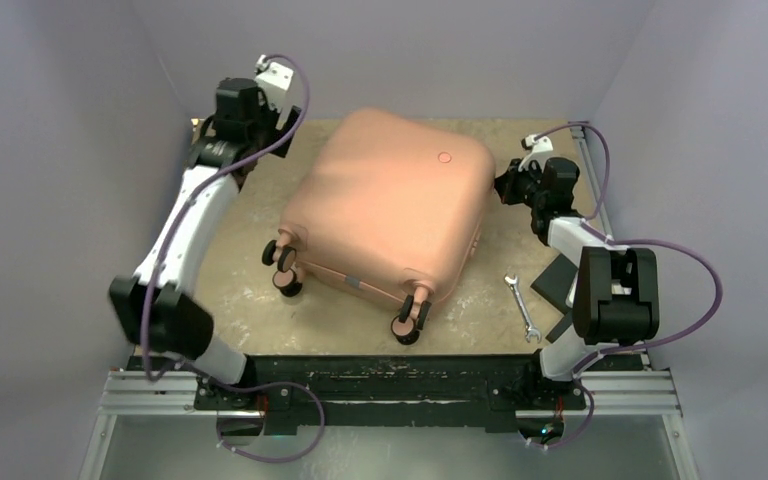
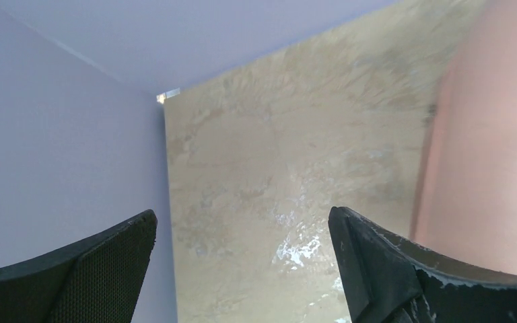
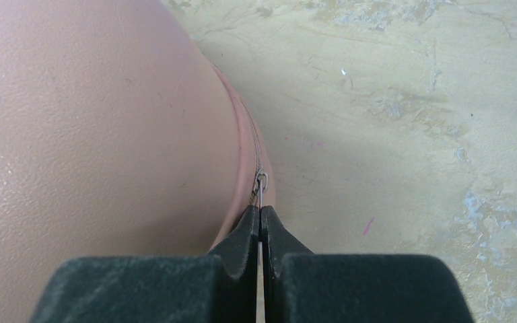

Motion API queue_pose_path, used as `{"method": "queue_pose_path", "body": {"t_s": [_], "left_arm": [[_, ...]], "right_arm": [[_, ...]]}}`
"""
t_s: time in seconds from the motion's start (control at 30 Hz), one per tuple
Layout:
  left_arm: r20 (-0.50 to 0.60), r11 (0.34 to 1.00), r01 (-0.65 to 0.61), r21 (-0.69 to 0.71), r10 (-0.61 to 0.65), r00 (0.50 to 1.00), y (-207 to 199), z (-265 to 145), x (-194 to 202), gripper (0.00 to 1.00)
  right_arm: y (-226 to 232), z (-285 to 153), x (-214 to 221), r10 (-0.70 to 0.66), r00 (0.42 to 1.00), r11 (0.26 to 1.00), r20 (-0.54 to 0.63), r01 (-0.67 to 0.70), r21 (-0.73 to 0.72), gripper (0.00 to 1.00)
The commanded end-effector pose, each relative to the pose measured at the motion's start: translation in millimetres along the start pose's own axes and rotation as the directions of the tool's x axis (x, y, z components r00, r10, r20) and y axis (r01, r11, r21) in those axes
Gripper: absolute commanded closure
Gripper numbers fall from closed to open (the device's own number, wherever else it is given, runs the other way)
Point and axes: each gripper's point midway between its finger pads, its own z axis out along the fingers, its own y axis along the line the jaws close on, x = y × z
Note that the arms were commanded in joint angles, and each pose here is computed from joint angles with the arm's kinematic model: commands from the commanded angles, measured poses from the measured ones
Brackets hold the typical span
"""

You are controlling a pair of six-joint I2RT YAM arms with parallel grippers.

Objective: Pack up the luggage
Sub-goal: Zip the luggage at the center of the board.

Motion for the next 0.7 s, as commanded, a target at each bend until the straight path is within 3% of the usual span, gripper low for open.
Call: {"method": "queue_pose_path", "body": {"t_s": [0.0,0.13,0.27,0.47,0.67], "left_arm": [[0.073,0.964,-0.063,0.259,0.046,0.996,-28,-77,10,0.01],[0.011,0.843,-0.109,0.526,0.121,0.993,-75,-128,66,0.01],[-0.05,0.766,-0.1,0.636,0.169,0.984,-96,-155,109,0.01],[-0.113,0.723,-0.038,0.69,0.158,0.981,-107,-173,126,0.01],[-0.164,0.735,0.005,0.678,0.145,0.976,-107,-175,134,0.01]], "right_arm": [[56,-6,-57,-0.055,0.979,0.976,0.195,0.094,-0.198,1.0],[56,-7,-58,-0.06,0.978,0.976,0.198,0.099,-0.196,1.0],[55,-8,-59,-0.071,0.978,0.976,0.198,0.109,-0.188,1.0],[54,-10,-57,-0.083,0.977,0.977,0.195,0.118,-0.178,1.0],[54,-12,-58,-0.092,0.976,0.976,0.198,0.128,-0.175,1.0]]}}
